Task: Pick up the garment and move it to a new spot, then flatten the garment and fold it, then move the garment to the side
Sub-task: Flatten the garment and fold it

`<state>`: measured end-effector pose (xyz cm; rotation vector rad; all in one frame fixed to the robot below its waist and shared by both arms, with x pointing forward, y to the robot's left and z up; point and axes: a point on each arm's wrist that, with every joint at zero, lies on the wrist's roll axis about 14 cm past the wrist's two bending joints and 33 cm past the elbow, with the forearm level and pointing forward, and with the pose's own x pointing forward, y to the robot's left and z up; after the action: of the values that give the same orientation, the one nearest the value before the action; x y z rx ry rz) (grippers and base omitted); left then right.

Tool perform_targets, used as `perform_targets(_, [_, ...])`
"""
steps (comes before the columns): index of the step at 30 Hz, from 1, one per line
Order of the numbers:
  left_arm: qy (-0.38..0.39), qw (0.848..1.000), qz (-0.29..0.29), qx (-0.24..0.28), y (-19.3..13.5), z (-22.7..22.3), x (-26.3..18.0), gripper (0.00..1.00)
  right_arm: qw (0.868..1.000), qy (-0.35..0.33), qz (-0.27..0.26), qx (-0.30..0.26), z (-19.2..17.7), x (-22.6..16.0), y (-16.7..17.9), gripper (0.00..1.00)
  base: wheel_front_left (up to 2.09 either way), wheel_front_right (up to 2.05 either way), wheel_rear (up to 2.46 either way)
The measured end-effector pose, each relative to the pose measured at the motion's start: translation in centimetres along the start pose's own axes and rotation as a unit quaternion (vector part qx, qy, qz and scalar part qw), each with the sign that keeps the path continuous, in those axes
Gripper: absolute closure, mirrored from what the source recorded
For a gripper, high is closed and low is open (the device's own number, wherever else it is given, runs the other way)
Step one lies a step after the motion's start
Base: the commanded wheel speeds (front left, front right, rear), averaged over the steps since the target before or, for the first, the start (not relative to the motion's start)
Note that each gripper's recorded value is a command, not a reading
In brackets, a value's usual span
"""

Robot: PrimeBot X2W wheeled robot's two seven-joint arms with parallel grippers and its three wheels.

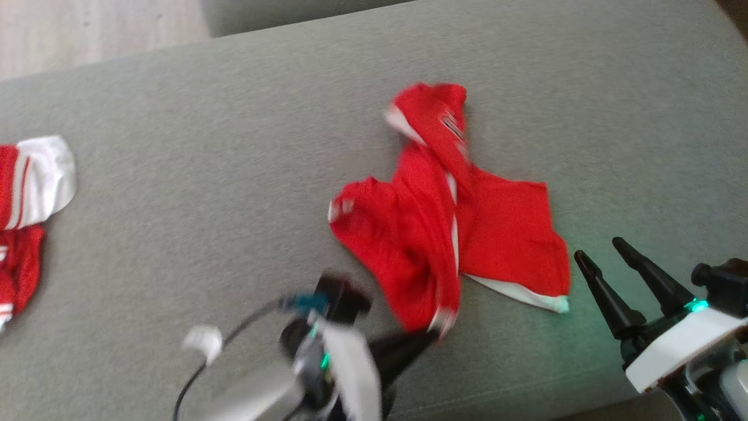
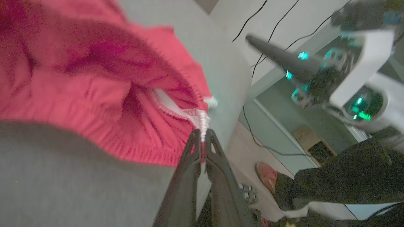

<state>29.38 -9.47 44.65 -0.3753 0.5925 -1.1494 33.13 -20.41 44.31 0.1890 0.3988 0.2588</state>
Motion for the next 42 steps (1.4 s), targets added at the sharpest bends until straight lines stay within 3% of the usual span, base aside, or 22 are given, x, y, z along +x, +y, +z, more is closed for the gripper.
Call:
perform_targets(2, [0.03,0.999,0.02,-0.023,0.7,-3.0,-1.5,1.0,1.0,0.004,0.009,-0.002,0.0,0.6,0.3,0.0,0.0,0.0,0.0])
perform_targets(6, [0.032,0.997,0.072,-0.026,3.2,-4.1,-3.6,1.0,0.999,0.011,0.031,-0.011,0.3,2.1,1.1,0.0,0.0,0.0,0.0])
perform_targets(13, [0.008,0.985,0.173,0.016,7.2,-4.3,-7.5,1.0,0.993,0.046,0.099,-0.048,0.2,4.7,4.3,0.0,0.0,0.0,0.0])
perform_targets(18, [-0.038,0.971,0.237,0.026,9.0,-3.2,-10.0,1.0,0.973,0.059,0.194,-0.113,2.8,9.1,10.0,0.0,0.0,0.0,0.0])
perform_targets(20, [-0.046,0.967,0.247,0.028,9.1,-3.0,-10.3,1.0,0.967,0.069,0.207,-0.133,3.2,10.4,10.9,0.0,0.0,0.0,0.0])
perform_targets(30, [-0.063,0.961,0.266,0.036,9.5,-2.4,-11.1,1.0,0.928,0.186,0.211,-0.244,0.9,14.2,10.3,0.0,0.0,0.0,0.0])
perform_targets(33, [-0.07,0.961,0.267,0.033,9.3,-2.4,-11.1,1.0,0.917,0.224,0.209,-0.254,0.0,14.5,10.0,0.0,0.0,0.0,0.0])
perform_targets(34, [-0.074,0.96,0.268,0.032,9.3,-2.4,-11.1,1.0,0.913,0.24,0.21,-0.255,-0.5,14.4,9.9,0.24,0.0,0.0,0.0])
perform_targets(35, [-0.077,0.96,0.269,0.032,9.3,-2.3,-11.1,1.0,0.91,0.251,0.212,-0.252,-1.0,14.3,9.9,0.77,0.0,0.0,0.0])
perform_targets(36, [-0.08,0.959,0.27,0.032,9.3,-2.2,-11.1,1.0,0.909,0.257,0.216,-0.245,-1.3,14.2,10.0,1.0,0.0,0.0,0.0])
perform_targets(39, [-0.09,0.958,0.27,0.035,9.5,-1.9,-11.0,1.0,0.912,0.257,0.223,-0.229,-1.3,14.0,10.2,1.0,0.0,0.0,0.0])
perform_targets(42, [-0.123,0.954,0.27,0.04,9.7,-0.2,-10.9,1.0,0.93,0.21,0.218,-0.21,0.7,14.2,9.8,1.0,0.0,0.0,0.0])
